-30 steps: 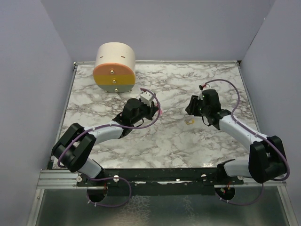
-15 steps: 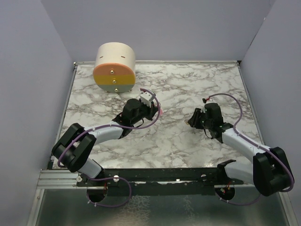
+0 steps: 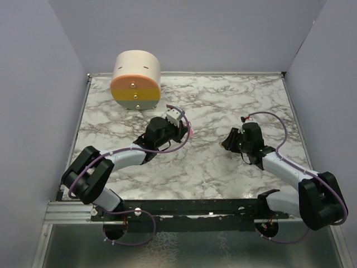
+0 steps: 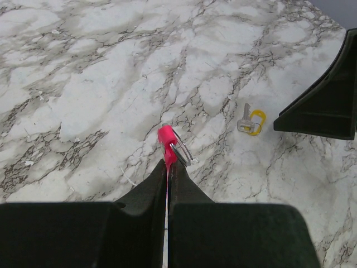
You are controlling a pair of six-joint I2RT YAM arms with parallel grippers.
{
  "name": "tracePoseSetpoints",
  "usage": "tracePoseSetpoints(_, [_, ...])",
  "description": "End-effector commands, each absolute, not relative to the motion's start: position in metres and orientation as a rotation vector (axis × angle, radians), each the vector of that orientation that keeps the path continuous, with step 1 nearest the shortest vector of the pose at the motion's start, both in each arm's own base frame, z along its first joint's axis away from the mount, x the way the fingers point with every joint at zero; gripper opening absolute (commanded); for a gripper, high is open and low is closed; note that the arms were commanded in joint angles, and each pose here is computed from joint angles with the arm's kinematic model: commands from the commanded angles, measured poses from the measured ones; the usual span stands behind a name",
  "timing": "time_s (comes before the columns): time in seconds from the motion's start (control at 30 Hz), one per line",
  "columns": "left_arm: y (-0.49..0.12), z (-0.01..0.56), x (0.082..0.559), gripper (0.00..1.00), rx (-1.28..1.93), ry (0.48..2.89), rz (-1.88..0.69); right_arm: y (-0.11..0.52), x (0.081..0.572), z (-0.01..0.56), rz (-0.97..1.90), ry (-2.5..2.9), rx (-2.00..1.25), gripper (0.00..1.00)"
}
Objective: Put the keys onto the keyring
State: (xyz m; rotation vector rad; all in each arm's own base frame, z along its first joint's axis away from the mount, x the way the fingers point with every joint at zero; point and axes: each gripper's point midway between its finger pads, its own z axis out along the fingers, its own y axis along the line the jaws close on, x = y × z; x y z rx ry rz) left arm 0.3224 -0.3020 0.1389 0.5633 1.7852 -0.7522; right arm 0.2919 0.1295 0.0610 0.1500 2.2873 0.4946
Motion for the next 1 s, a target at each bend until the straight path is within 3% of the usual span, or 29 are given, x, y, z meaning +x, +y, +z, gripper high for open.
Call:
tracePoseSetpoints(0.0, [-0.303,0.147,0.32,0.0,0.564,1.749,-0.777,0.132,0.296,0.058,0.517,2.278,0.179,0.34])
tracePoseSetpoints(0.97, [-0.301,0.143,0.323,0.0,0.565,1.757,-0.764,0.129,0.32,0.046,0.454,2.275,0.221,0.29])
